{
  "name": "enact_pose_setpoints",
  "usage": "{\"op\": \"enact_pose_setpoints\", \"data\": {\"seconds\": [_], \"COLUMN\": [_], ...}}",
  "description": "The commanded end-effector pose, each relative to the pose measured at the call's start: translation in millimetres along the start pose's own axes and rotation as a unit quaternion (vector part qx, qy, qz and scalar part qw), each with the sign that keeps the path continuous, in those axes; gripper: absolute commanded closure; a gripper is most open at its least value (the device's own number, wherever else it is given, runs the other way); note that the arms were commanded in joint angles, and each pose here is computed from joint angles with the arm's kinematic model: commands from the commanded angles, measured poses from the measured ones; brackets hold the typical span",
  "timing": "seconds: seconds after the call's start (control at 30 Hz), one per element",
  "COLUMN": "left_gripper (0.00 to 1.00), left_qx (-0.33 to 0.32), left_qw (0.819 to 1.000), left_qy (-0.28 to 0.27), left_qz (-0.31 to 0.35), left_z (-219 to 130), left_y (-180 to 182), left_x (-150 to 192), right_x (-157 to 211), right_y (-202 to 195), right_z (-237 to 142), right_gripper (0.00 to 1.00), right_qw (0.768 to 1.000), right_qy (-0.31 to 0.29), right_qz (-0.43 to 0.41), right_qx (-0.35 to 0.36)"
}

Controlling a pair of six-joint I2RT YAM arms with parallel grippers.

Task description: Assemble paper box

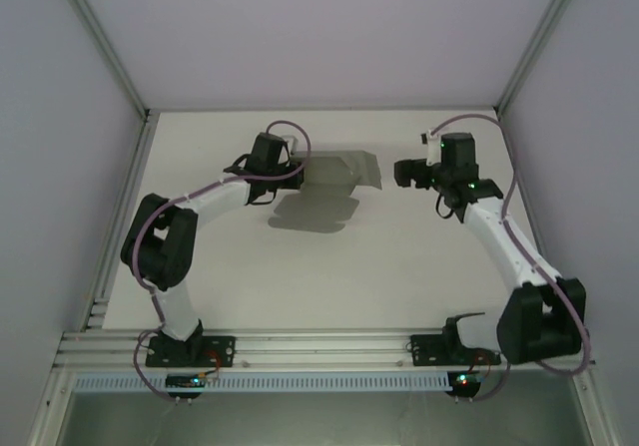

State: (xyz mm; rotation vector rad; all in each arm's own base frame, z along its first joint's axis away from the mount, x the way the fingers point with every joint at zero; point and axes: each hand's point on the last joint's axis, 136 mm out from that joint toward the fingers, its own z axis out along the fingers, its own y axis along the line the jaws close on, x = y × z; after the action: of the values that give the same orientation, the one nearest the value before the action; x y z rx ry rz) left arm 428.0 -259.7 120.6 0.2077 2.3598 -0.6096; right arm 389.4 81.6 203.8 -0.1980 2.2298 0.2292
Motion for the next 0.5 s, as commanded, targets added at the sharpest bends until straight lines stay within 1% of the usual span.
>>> {"op": "enact_pose_setpoints", "data": {"seconds": [0.0, 0.13, 0.23, 0.3, 0.33, 0.43, 0.47], "left_gripper": [1.0, 1.0, 1.0, 1.0, 1.0, 1.0, 1.0], "left_qx": [0.02, 0.015, 0.004, -0.002, -0.003, 0.001, 0.002], "left_qw": [1.0, 1.0, 1.0, 1.0, 1.0, 1.0, 1.0], "left_qy": [-0.02, -0.018, -0.016, -0.013, -0.013, -0.016, -0.016], "left_qz": [0.009, 0.007, 0.003, 0.001, 0.001, 0.004, 0.004], "left_z": [-11, -10, -8, -8, -8, -9, -9], "left_y": [-9, -7, -3, -1, -1, -3, -4], "left_x": [-12, -10, -9, -8, -9, -10, -11], "right_x": [-8, -2, 3, 10, 12, 17, 16], "right_y": [48, 94, 125, 142, 149, 160, 162], "right_z": [11, 17, 9, 2, 2, 7, 12], "right_gripper": [0.07, 0.14, 0.22, 0.24, 0.25, 0.32, 0.37], "right_qw": [0.991, 0.976, 0.962, 0.95, 0.946, 0.944, 0.945], "right_qy": [0.0, 0.021, 0.026, 0.032, 0.035, 0.044, 0.047], "right_qz": [-0.02, -0.059, -0.079, -0.083, -0.085, -0.094, -0.096], "right_qx": [-0.13, -0.21, -0.262, -0.299, -0.31, -0.313, -0.308]}}
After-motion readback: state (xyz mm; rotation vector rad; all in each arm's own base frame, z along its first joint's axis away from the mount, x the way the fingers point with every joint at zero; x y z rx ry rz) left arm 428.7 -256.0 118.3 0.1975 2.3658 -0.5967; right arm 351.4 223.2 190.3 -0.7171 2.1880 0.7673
